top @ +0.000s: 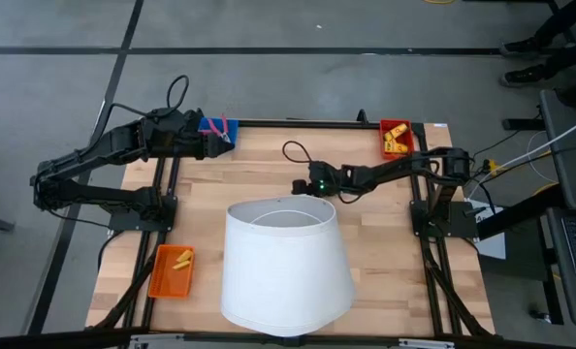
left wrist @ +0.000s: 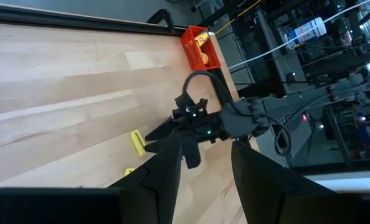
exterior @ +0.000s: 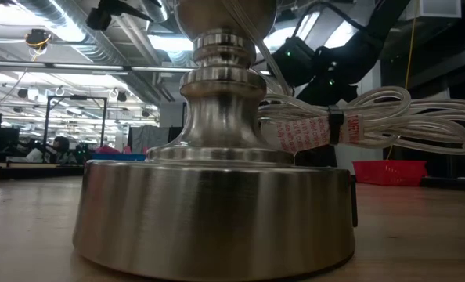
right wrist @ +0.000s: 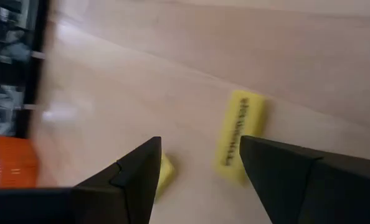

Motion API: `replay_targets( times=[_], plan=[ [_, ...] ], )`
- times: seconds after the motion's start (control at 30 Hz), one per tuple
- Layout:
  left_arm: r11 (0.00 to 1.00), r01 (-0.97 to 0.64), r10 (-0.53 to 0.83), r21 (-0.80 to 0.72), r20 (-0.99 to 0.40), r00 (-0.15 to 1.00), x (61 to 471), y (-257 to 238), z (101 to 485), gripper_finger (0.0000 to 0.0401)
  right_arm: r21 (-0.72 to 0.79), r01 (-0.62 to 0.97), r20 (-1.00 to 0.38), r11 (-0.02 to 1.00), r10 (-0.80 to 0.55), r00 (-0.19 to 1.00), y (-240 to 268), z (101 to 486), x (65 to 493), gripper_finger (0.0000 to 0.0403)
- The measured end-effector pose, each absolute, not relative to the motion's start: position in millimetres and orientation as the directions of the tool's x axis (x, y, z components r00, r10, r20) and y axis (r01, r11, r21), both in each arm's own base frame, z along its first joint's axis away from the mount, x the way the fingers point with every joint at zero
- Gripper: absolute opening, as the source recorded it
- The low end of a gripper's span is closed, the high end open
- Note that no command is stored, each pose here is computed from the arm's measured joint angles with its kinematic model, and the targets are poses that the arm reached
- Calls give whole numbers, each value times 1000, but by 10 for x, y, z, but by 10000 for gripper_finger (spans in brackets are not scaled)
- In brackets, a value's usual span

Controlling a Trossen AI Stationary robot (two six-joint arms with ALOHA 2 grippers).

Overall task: Pick & Place School Supplies
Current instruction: Put the yellow eraser into the orange basket

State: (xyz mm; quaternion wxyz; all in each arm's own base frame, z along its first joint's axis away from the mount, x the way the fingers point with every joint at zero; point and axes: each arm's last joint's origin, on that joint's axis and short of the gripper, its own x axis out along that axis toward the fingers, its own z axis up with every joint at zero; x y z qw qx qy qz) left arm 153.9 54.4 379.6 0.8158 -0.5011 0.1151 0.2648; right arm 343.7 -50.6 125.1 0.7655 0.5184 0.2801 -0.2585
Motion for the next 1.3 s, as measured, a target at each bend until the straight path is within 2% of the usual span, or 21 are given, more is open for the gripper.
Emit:
replay_targets(
  times=[0.7,1.3],
  plan=[
    [356,-547,317,-758,-453,833,1538,544,3796,137,656,683,-687,321,-121,717,-492,1263,3448,224],
    [352,-534,294,-769,-451,843,1537,536,3800,137,623,708,-720,332,-110,685,-422,1111,3472,224]
  ],
)
